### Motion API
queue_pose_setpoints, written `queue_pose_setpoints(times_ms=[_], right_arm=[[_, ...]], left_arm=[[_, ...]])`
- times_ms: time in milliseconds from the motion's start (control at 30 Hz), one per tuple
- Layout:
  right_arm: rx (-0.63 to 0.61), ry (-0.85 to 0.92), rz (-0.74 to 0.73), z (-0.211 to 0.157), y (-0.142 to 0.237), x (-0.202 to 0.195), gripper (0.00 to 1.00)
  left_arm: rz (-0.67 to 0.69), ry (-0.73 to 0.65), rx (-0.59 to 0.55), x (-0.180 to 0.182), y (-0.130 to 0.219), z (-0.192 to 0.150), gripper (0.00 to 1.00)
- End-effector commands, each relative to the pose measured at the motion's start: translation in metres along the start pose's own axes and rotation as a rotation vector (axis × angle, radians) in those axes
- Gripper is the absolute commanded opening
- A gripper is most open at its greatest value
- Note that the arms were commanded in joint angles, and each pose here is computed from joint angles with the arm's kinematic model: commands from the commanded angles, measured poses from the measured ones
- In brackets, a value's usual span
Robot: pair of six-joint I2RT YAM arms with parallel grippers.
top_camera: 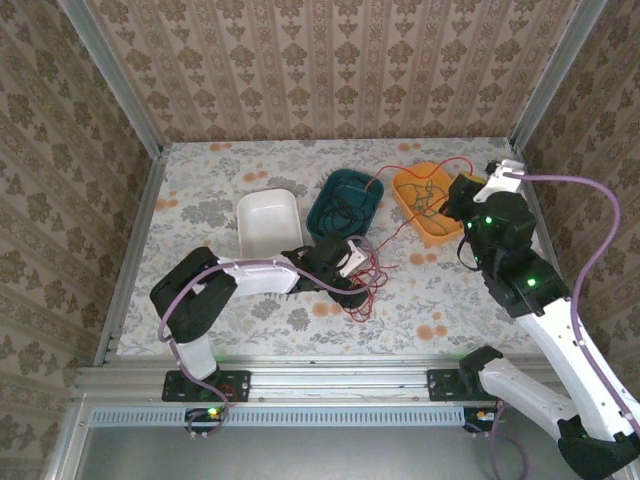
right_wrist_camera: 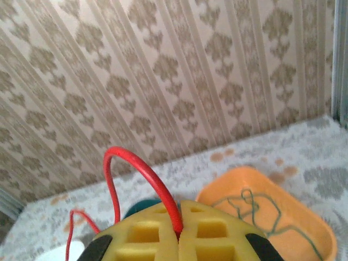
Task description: Untangle the cables
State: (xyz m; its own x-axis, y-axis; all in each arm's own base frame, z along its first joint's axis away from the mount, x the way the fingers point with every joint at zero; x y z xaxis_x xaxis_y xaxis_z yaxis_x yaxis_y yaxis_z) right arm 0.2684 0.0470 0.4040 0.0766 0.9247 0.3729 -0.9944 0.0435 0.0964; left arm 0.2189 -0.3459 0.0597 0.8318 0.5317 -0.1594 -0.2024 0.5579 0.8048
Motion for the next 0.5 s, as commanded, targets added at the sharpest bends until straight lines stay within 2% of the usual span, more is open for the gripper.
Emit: queue_pose_setpoints(times_ms=[0, 200, 467], right_arm=[[-0.156, -0.003, 0.038, 0.041, 0.014, 0.007, 0.0], [-0.262, -0.021, 0.038, 0.069, 0.025, 0.009, 0.0], [-0.351, 0.055, 0.01, 0.102, 0.036, 0.012, 0.0]], left_arm=[[0.014, 0.01, 0.0, 0.007, -0.001, -0.005, 0.93], [0.016, 0.037, 0.01, 0.014, -0.006, -0.013, 0.93], [0.006, 0.052, 0.008, 0.016, -0.005, -0.015, 0.93]])
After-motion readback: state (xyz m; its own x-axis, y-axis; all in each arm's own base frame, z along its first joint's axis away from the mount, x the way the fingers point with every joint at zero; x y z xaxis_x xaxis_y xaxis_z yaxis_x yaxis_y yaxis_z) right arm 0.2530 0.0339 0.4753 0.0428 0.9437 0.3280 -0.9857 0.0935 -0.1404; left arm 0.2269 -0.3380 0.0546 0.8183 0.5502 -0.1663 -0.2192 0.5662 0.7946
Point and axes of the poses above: each hand's point on the last joint's axis, 136 mm out from that joint toward the fingers, its own y axis back along the fingers, its own x axis along the line the jaws close on, z = x × y, the point moved 3 cm from there along y, back along the fingers, and after that the axes turned 1 degree about -y, right-handed, at the moved point
